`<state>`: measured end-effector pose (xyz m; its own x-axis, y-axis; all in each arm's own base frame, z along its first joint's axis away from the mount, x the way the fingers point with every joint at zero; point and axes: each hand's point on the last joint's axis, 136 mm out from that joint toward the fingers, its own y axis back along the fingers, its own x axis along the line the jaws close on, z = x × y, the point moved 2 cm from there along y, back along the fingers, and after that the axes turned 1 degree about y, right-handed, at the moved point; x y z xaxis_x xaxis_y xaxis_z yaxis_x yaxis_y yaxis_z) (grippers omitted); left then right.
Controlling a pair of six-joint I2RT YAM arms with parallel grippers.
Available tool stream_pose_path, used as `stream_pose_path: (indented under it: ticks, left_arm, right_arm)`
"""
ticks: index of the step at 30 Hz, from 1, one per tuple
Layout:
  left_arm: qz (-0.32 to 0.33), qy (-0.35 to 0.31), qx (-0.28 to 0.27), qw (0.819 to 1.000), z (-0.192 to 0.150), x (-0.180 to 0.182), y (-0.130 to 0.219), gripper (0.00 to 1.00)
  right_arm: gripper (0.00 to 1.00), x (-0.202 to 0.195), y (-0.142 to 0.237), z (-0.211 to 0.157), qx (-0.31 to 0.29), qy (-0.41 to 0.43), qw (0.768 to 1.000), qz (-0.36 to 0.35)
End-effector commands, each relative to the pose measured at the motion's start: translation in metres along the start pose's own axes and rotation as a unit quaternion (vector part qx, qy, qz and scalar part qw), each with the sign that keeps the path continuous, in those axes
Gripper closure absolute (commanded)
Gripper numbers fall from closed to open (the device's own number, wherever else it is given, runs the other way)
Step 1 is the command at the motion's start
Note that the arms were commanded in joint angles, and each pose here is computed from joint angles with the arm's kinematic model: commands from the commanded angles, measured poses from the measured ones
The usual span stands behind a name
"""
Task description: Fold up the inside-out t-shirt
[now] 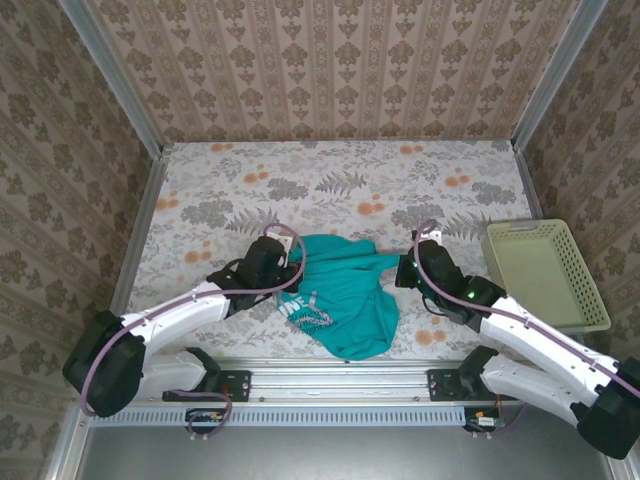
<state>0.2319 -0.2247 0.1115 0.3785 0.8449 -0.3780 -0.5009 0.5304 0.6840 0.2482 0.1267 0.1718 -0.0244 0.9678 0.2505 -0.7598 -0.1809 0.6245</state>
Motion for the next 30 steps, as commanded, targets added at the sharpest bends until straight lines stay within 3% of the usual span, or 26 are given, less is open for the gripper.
stream_pose_path:
  ticks: [1, 6, 11, 18, 21, 23, 30]
  left_arm:
    - [-0.006, -0.006, -0.010, 1.000, 0.010, -0.007, 0.002, 1.00]
    - [-0.004, -0.014, -0.008, 1.000, 0.008, -0.006, 0.004, 1.00]
    - [-0.019, -0.030, -0.014, 0.999, 0.009, -0.016, 0.006, 1.00]
    - [-0.054, -0.089, -0.016, 0.994, 0.007, -0.053, 0.008, 1.00]
    - [-0.057, -0.102, -0.010, 0.993, 0.004, -0.061, 0.005, 1.00]
    - [-0.055, -0.104, -0.009, 0.993, 0.003, -0.062, 0.003, 1.00]
    - [-0.057, -0.106, -0.013, 0.993, 0.003, -0.065, 0.002, 1.00]
  right_arm:
    - [1.00, -0.003, -0.003, 0.011, -0.009, -0.061, 0.998, 0.015]
    - [1.00, -0.025, 0.004, 0.039, -0.024, -0.101, 0.994, 0.021]
    - [1.00, -0.011, -0.010, 0.045, 0.013, -0.090, 0.994, 0.063]
    - [1.00, -0.027, -0.049, 0.026, 0.066, -0.067, 0.996, -0.001]
    - [0.70, -0.033, -0.050, 0.019, 0.081, -0.055, 0.995, -0.019]
    - [0.57, -0.030, -0.043, 0.016, 0.077, -0.052, 0.996, -0.011]
    - [0.51, -0.003, -0.024, -0.001, 0.076, -0.088, 0.992, 0.051]
